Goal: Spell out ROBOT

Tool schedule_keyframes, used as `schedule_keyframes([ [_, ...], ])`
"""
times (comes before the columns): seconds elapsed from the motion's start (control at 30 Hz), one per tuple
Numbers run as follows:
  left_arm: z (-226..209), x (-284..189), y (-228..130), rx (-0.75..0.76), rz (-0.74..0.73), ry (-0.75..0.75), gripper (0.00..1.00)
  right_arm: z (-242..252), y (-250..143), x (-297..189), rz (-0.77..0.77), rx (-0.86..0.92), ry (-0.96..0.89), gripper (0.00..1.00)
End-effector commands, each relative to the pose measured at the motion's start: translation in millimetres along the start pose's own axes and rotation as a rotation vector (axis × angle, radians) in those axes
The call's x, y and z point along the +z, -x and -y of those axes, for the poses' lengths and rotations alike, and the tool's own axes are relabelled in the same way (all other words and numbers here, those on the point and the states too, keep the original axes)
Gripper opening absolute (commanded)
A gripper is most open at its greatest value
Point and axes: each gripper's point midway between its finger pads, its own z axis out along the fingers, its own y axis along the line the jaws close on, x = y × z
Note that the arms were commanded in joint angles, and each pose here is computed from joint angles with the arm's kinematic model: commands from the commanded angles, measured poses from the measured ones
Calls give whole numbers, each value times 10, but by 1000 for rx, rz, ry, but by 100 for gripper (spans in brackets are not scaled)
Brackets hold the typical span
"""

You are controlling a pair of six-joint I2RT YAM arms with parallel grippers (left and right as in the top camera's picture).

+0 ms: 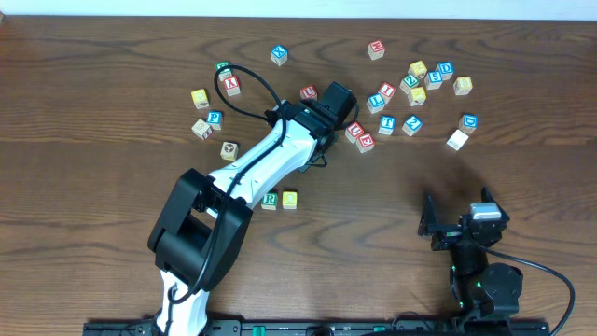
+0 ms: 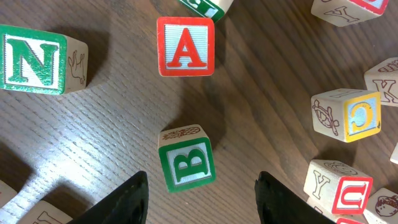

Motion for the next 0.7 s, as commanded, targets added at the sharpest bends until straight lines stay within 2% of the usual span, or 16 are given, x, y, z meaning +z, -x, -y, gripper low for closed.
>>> schedule_keyframes([
  [0.0,-51,133,-20,8,10,36,55,13,-5,-2,0,7,-6,99],
  [0.67,-130,251,-65,15,2,66,55,13,-5,-2,0,7,-6,99],
])
